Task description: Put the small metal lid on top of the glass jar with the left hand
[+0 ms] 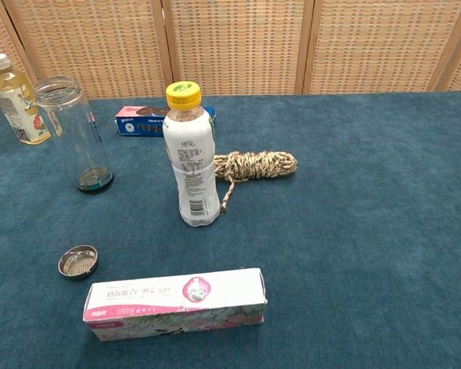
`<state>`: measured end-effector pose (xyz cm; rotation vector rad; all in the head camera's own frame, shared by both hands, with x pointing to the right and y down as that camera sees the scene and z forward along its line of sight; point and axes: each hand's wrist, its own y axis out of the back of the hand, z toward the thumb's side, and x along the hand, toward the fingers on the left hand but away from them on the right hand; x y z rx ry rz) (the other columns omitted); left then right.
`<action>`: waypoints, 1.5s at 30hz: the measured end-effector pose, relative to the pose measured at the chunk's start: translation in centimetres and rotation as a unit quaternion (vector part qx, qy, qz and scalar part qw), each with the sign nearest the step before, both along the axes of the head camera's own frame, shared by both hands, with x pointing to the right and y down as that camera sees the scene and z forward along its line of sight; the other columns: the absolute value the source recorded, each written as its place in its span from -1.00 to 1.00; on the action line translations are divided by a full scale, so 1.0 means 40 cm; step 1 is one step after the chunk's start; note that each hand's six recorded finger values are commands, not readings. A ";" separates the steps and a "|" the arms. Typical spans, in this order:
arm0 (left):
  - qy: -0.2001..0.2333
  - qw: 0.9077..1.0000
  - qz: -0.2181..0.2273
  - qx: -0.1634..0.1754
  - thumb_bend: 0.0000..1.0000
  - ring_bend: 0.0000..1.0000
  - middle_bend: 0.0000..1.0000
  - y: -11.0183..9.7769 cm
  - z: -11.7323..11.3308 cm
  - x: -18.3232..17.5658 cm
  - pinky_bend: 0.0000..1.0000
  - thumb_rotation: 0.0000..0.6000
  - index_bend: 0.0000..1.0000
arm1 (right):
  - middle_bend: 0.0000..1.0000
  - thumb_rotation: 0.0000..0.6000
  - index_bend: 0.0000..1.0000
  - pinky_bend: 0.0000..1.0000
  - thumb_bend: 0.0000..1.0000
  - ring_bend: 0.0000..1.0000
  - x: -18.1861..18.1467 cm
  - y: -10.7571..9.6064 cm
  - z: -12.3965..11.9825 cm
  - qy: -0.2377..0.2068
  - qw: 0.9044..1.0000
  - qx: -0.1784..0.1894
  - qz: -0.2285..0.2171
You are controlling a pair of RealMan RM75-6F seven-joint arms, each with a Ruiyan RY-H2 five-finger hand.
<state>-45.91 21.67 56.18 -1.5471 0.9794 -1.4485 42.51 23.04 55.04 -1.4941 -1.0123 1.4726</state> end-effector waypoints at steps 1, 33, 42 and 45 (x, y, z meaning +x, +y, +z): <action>0.000 1.000 0.000 0.000 -0.17 -1.00 -1.00 0.000 0.001 0.001 -1.00 1.00 -1.00 | -1.00 1.00 -0.92 -1.00 -0.80 -1.00 0.000 0.000 0.000 0.000 1.000 0.001 0.000; 0.008 1.000 0.005 -0.013 -0.45 -1.00 -1.00 0.002 0.023 0.022 -1.00 1.00 -1.00 | -1.00 1.00 -0.92 -1.00 -0.80 -1.00 0.004 0.002 0.004 -0.001 1.000 -0.004 0.008; 0.004 1.000 0.005 -0.001 -0.53 -1.00 -1.00 0.000 0.022 0.032 -1.00 1.00 -1.00 | -1.00 1.00 -0.92 -1.00 -0.80 -1.00 -0.008 0.004 0.009 0.001 1.000 -0.008 -0.002; 0.003 1.000 0.007 -0.001 -0.53 -1.00 -1.00 -0.001 0.023 0.035 -1.00 1.00 -1.00 | -1.00 1.00 -0.92 -1.00 -0.80 -1.00 -0.012 0.005 0.011 0.001 1.000 -0.009 -0.003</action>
